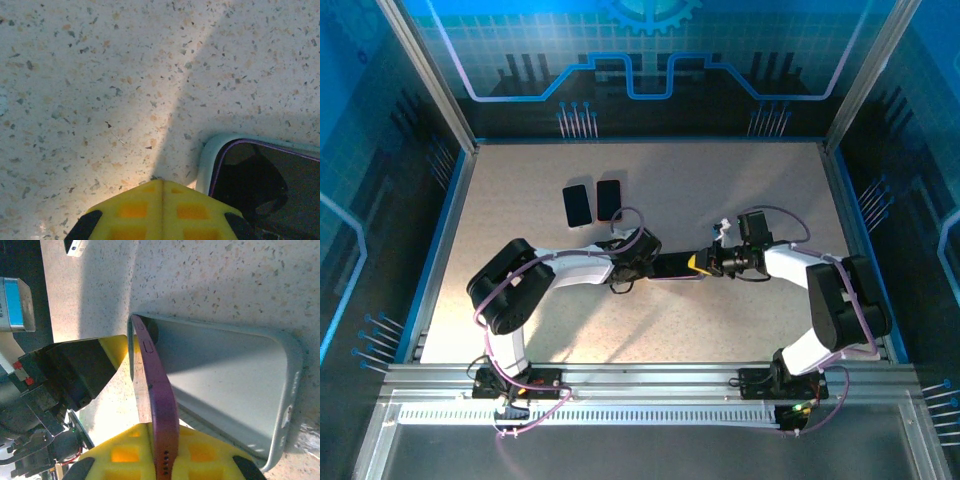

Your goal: Put the phone into the phone case

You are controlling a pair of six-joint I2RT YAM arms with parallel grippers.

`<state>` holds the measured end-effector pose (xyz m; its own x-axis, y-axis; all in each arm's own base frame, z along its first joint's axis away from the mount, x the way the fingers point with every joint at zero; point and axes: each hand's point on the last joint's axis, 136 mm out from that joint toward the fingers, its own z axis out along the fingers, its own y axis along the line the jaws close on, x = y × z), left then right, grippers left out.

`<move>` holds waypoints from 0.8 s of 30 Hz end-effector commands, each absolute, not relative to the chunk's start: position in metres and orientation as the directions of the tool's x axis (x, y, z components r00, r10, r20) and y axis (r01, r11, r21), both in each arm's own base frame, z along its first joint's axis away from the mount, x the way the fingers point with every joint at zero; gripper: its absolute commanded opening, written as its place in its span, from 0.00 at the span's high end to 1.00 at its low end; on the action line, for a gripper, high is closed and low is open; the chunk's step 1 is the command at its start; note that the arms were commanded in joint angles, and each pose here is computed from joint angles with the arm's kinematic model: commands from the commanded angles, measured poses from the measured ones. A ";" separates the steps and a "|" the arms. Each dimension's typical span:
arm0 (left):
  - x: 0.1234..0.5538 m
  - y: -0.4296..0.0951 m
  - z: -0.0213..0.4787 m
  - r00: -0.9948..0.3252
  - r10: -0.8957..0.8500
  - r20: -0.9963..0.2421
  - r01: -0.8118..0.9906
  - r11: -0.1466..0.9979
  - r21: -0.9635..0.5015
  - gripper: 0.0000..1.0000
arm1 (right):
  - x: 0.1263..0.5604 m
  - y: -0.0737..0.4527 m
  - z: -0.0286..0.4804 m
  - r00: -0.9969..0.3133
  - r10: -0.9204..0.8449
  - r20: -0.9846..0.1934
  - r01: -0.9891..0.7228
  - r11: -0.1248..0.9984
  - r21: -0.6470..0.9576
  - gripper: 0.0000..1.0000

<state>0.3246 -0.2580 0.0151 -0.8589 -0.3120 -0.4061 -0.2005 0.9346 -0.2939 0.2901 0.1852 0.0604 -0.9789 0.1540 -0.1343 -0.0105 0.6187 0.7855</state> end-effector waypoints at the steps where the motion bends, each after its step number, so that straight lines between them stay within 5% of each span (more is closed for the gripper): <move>1: 0.340 -0.256 0.001 -0.848 -0.312 -0.427 -0.208 0.939 -0.273 1.00 | 0.273 0.181 0.033 -0.991 0.122 -0.056 0.044 0.684 0.728 1.00; 24: 0.353 -0.269 0.008 -0.823 -0.358 -0.440 -0.216 0.915 -0.341 1.00 | 0.273 0.184 0.006 -0.996 0.086 0.003 0.063 0.705 0.706 1.00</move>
